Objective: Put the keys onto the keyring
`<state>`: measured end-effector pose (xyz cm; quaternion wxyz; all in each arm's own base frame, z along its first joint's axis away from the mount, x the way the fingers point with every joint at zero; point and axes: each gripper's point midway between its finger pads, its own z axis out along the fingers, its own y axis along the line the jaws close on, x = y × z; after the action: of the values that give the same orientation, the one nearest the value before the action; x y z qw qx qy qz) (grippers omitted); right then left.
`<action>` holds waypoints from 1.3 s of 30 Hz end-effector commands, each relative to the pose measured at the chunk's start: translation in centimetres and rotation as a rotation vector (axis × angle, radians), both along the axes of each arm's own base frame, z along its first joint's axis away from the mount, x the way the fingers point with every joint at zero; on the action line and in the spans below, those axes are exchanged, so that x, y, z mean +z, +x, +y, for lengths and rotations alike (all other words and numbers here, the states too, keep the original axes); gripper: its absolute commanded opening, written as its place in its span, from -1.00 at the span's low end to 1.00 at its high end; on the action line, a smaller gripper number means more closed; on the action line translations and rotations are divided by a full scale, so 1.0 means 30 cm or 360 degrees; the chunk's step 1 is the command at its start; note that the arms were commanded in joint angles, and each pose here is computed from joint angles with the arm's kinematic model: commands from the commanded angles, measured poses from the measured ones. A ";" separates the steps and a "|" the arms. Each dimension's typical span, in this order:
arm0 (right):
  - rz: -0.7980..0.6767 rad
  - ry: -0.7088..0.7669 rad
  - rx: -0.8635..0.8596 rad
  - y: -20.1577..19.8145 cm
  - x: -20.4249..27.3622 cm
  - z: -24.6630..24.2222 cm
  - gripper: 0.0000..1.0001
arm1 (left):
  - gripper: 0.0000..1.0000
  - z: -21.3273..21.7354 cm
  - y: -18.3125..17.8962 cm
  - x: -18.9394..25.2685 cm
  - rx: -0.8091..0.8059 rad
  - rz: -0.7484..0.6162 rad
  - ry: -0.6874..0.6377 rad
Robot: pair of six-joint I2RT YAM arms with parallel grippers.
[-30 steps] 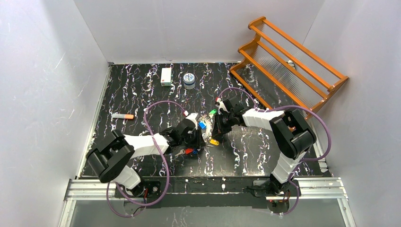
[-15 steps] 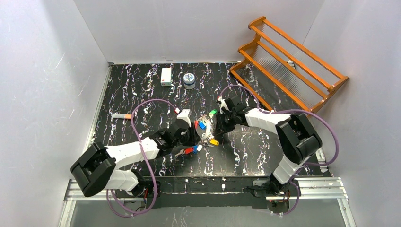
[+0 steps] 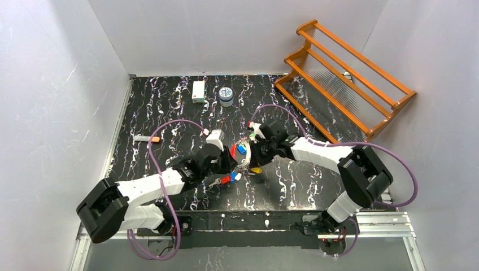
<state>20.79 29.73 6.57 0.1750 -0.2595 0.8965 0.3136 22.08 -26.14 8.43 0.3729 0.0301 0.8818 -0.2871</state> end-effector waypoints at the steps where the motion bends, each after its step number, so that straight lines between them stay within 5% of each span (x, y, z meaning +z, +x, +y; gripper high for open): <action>1: -0.0005 -0.0070 0.0010 0.005 -0.043 0.019 -0.87 | -0.48 0.021 0.004 0.022 0.0054 -0.0045 -0.0022; 16: 0.0021 -0.0323 0.0082 -0.044 -0.167 0.013 -0.97 | -0.46 0.045 -0.001 0.018 0.0090 -0.0054 -0.0022; 27: 0.0208 0.0177 0.0399 -0.189 -0.051 0.208 -0.97 | -0.46 0.054 0.000 0.025 0.0105 -0.0067 -0.0027; 39: 0.0208 0.0412 0.0058 -0.008 0.054 0.111 -0.61 | -0.43 0.068 -0.002 0.028 0.0126 -0.0088 -0.0039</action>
<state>18.33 33.78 5.77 0.1118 -0.2682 0.8652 0.4086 21.93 -24.63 9.06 0.3958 0.0077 0.8730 -0.2850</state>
